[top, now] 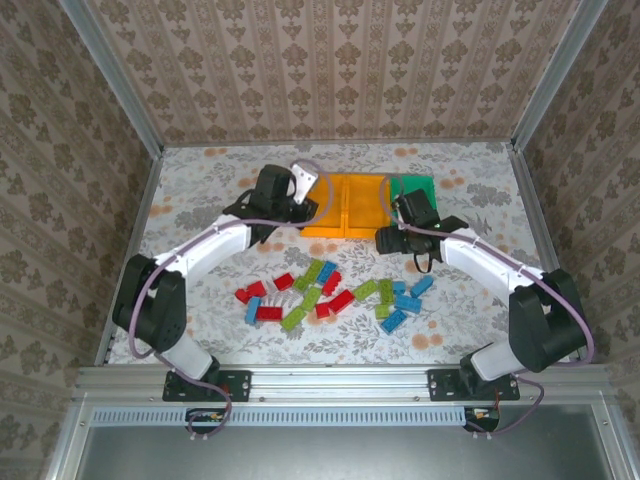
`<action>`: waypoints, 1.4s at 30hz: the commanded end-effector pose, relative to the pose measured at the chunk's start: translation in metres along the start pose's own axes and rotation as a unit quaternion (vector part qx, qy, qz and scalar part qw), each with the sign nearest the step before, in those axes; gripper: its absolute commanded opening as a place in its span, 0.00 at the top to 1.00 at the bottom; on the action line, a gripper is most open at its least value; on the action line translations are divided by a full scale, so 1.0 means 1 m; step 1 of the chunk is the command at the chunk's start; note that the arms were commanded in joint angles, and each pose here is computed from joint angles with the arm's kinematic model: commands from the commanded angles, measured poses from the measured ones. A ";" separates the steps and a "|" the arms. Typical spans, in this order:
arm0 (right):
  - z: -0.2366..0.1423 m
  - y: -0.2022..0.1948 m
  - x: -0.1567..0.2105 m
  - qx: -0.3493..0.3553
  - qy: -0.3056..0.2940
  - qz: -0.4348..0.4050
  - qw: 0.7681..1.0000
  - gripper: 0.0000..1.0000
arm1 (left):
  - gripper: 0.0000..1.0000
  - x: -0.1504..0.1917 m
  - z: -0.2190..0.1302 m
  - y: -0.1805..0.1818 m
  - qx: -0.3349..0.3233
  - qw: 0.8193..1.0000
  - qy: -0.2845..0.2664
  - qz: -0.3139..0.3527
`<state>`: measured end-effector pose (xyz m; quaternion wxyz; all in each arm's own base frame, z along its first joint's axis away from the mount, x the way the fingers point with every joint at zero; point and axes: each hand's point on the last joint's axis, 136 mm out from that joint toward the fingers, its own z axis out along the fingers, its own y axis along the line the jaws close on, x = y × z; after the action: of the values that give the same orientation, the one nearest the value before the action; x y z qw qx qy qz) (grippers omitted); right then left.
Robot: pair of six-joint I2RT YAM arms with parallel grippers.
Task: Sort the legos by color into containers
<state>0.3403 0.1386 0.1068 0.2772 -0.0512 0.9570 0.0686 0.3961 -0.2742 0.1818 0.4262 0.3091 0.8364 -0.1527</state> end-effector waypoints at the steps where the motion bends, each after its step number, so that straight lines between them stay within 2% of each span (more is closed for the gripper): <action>1: -0.013 0.021 0.001 -0.030 -0.021 -0.018 0.999 0.22 | 0.77 -0.005 0.028 0.014 -0.015 0.999 0.007 -0.034; 4: -0.012 0.028 0.010 -0.021 -0.017 -0.056 0.998 0.22 | 0.76 -0.006 0.048 0.024 -0.018 0.998 0.015 -0.067; 7: -0.012 0.025 0.013 -0.008 -0.013 -0.054 0.998 0.22 | 0.76 -0.003 0.065 0.031 -0.018 0.994 0.022 -0.101; 12: -0.020 0.048 0.016 -0.055 -0.022 -0.066 0.996 0.23 | 0.67 0.001 0.077 0.036 -0.022 0.990 0.029 -0.133; 14: -0.020 0.062 0.023 -0.070 -0.019 -0.100 0.992 0.23 | 0.59 0.002 0.078 0.036 -0.023 0.989 0.027 -0.143; 18: -0.022 0.087 0.041 -0.093 -0.001 -0.168 0.981 0.22 | 0.34 0.003 0.072 0.036 -0.026 0.986 0.025 -0.162; 24: -0.014 0.111 0.080 -0.096 0.062 -0.252 0.961 0.14 | 0.01 0.008 0.051 0.034 -0.031 0.982 0.015 -0.183; 32: -0.011 0.140 0.113 -0.105 0.097 -0.317 0.937 0.01 | 0.00 0.034 0.017 0.030 -0.041 0.981 0.016 -0.187; 36: -0.007 0.150 0.121 -0.110 0.107 -0.325 0.933 0.00 | 0.00 0.049 0.006 0.029 -0.049 0.980 0.024 -0.191; 42: 0.007 0.146 0.122 -0.079 0.112 -0.327 0.935 0.00 | 0.00 0.065 -0.005 0.029 -0.059 0.978 0.032 -0.198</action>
<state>0.2154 0.2780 0.0513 0.1700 -0.3946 0.9006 0.0658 0.3843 -0.2317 0.1251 0.3672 0.1328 0.9036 -0.1763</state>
